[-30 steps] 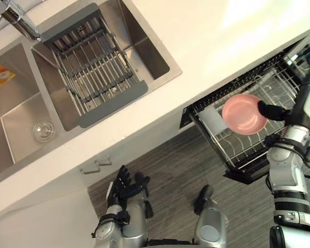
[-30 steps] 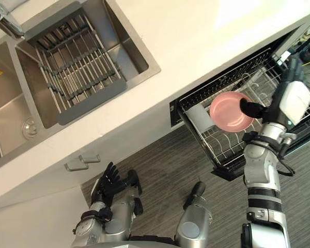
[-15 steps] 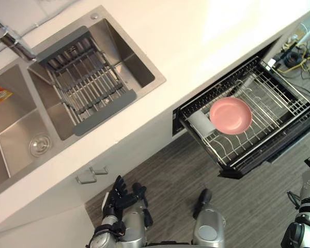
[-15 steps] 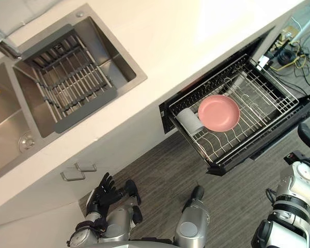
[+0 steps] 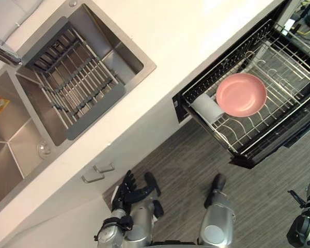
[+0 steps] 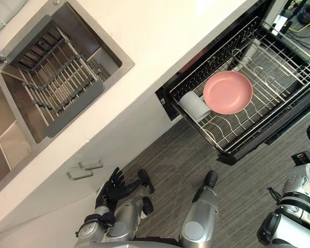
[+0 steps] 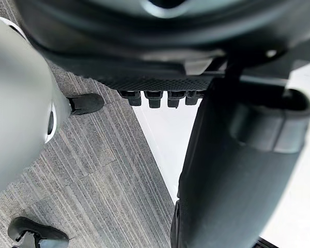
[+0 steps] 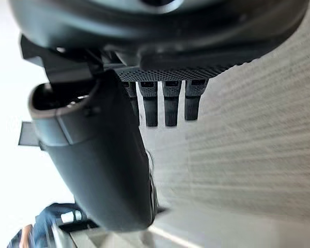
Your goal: Walk over to the sink, pick up the cup, carry it to the dishwasher, place the cup inside the dishwasher, then close the dishwasher door
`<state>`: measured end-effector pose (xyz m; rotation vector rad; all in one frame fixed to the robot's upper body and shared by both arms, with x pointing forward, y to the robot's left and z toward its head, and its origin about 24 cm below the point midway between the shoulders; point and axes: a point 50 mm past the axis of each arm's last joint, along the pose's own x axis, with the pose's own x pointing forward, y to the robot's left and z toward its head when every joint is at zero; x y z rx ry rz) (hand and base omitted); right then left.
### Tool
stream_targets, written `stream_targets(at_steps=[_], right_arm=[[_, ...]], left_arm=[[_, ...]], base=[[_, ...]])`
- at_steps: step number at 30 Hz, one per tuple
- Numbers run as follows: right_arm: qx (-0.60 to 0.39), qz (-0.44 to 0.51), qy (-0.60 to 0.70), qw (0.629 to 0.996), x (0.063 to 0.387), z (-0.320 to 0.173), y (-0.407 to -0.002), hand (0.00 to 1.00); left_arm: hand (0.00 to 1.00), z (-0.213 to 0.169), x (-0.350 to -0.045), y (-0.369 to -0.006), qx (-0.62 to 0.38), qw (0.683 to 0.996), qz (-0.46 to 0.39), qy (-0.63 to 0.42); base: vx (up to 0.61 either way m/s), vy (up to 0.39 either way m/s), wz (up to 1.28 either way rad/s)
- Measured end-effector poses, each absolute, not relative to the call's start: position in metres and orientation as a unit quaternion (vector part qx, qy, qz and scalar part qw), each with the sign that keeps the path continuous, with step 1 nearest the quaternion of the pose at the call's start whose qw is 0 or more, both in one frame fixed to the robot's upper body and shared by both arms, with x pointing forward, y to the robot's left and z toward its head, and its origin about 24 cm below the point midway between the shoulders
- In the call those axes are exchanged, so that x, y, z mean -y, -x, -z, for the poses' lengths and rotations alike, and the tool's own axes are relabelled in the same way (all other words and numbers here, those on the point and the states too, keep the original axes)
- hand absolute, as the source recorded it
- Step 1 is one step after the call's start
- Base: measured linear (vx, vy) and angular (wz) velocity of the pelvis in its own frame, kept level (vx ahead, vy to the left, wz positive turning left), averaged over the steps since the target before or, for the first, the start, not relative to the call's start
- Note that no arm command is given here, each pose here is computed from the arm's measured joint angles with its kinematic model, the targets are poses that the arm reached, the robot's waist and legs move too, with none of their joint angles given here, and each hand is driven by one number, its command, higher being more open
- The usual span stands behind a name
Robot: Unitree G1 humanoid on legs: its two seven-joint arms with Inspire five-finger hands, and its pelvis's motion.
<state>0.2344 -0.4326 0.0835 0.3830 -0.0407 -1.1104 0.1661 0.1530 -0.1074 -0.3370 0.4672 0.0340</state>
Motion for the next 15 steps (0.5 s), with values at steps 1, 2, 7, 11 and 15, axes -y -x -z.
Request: stream_targets(at_steps=[1, 2, 7, 11, 15], right_arm=[[0.018, 0.514, -0.179, 0.839, 0.431, -0.083, -0.237, 0.00], [0.017, 0.499, -0.176, 0.849, 0.426, -0.082, -0.241, 0.00], [0.017, 0.458, -0.169, 0.873, 0.407, -0.074, -0.253, 0.00], [0.021, 0.457, -0.162, 0.874, 0.402, -0.072, -0.253, 0.00], [0.025, 0.454, -0.147, 0.878, 0.393, -0.075, -0.257, 0.00]], left_arm=[[1.00, 0.108, -0.152, -0.167, -0.231, 0.959, -0.014, 0.165], [1.00, 0.108, -0.151, -0.167, -0.234, 0.958, -0.012, 0.165], [1.00, 0.111, -0.147, -0.166, -0.244, 0.955, -0.009, 0.169], [1.00, 0.112, -0.144, -0.165, -0.245, 0.954, -0.005, 0.172], [1.00, 0.112, -0.141, -0.164, -0.242, 0.954, -0.005, 0.176]], base=[[-0.01, 0.001, 0.05], [-0.01, -0.001, 0.04], [0.00, -0.004, 0.09], [-0.01, -0.018, 0.20], [-0.02, -0.010, 0.34]])
